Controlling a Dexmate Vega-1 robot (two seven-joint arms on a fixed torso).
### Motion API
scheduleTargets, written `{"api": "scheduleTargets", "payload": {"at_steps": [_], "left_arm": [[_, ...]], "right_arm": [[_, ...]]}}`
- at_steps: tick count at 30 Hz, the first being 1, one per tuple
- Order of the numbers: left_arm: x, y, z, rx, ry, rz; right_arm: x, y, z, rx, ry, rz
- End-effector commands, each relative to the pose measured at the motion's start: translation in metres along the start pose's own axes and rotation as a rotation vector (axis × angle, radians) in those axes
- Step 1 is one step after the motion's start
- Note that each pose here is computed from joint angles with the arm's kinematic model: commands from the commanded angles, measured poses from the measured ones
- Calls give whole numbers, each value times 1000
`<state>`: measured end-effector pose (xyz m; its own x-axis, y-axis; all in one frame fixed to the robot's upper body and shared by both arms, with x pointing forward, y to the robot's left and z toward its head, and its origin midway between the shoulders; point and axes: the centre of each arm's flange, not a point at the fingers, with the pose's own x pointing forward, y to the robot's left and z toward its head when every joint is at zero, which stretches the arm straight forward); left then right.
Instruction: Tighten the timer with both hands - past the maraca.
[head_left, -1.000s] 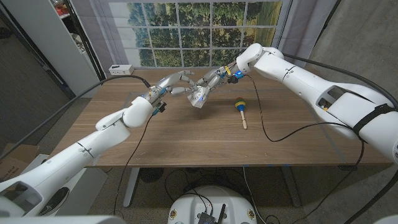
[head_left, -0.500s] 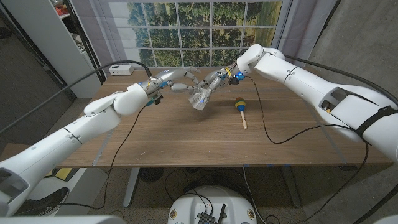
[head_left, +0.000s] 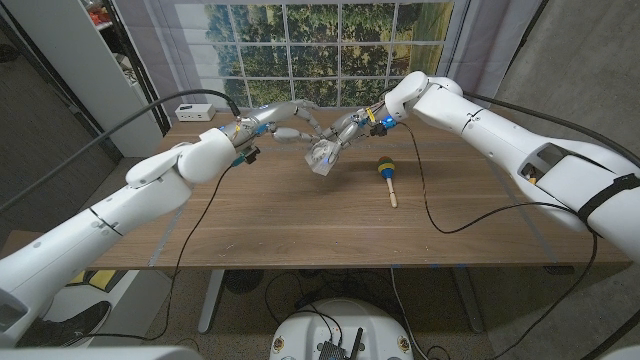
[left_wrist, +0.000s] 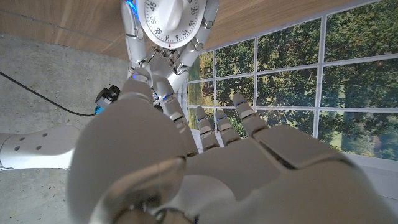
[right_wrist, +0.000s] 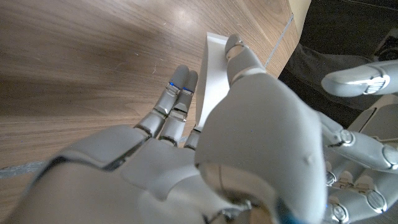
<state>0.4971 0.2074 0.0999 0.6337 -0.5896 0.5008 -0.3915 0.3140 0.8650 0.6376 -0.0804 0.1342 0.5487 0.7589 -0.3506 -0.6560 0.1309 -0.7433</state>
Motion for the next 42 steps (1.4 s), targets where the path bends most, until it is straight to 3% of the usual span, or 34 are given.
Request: {"api": "scheduleTargets", "payload": {"at_steps": [1,7,13,17,22,29,42], "left_arm": [[-12,3,2,-29,69,9],[-11,7,1,6,107,-4],[-17,0,-12,-52,106,76],[-23,-13,-31,-175,130,153],[-29,-29,-46,-279,151,188],[-32,-40,-59,-336,151,209],[-34,-49,-72,-386,158,163]], "right_arm": [[-2,-7,-5,96,-29,12],[1,-8,-5,112,-45,16],[3,-8,-6,100,-40,1],[5,-7,-6,70,-33,-22],[3,-8,-3,52,-32,-49],[3,-7,-2,28,-29,-77],[0,-1,-3,1,-21,-110]]}}
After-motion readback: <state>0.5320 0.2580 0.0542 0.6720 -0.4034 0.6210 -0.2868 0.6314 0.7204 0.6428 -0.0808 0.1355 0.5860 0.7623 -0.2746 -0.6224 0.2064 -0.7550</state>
